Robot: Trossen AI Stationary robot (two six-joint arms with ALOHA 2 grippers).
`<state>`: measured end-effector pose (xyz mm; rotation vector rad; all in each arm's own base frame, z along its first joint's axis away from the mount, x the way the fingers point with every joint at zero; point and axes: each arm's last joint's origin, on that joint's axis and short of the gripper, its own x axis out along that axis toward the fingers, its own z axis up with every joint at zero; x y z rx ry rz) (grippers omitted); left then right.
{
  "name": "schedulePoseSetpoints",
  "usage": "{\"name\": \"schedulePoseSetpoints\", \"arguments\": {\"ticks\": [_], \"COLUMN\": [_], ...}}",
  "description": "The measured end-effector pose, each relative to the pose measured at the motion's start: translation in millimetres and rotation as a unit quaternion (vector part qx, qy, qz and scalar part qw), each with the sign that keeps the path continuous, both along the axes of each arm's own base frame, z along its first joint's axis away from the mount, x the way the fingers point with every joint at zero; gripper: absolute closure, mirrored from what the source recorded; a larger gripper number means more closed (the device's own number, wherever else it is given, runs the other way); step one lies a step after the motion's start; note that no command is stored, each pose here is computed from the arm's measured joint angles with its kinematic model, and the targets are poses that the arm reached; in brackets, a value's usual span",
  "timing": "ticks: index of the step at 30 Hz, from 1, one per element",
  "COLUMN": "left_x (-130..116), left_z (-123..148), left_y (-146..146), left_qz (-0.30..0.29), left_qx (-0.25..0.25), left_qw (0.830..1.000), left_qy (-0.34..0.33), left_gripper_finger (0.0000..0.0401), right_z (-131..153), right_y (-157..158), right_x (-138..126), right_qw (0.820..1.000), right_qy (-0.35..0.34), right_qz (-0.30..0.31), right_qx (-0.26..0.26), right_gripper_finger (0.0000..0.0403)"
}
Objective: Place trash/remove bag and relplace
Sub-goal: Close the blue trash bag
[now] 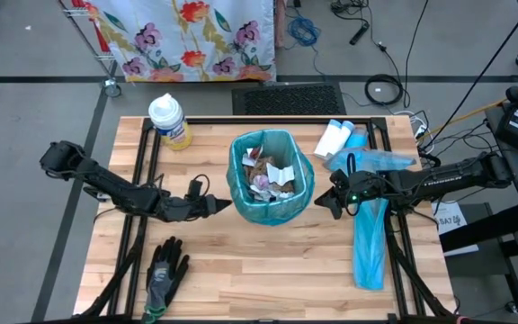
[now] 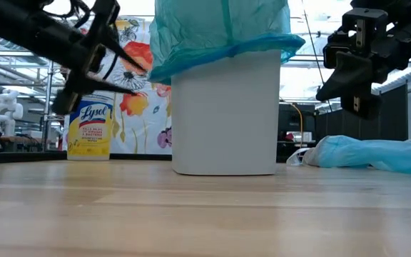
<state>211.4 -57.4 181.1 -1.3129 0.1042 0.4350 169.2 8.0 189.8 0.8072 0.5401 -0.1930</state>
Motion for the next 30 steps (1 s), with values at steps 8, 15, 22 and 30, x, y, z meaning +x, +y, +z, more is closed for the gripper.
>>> {"name": "schedulePoseSetpoints", "arguments": {"ticks": [8,15,22,30], "left_x": [23,30,30,24], "left_z": [-6,-9,-3,19], "left_y": [3,4,4,0], "left_qz": [0.009,0.012,0.020,-0.012], "left_qx": [0.003,0.001,0.009,-0.012], "left_qw": [1.000,0.999,0.998,0.995], "left_qy": [-0.017,-0.039,-0.057,-0.098], "left_gripper_finger": [0.0225,0.0262,0.0391,0.0398], "right_z": [0,0,0,-1], "right_y": [0,0,0,0], "right_x": [0,0,0,0], "right_qw": [1.000,1.000,1.000,1.000], "right_qy": [0.000,0.000,0.002,0.003], "right_qz": [0.002,0.007,0.007,0.007], "right_qx": [0.000,-0.006,-0.007,-0.006], "right_gripper_finger": [0.0403,0.0403,0.0403,0.0403]}}
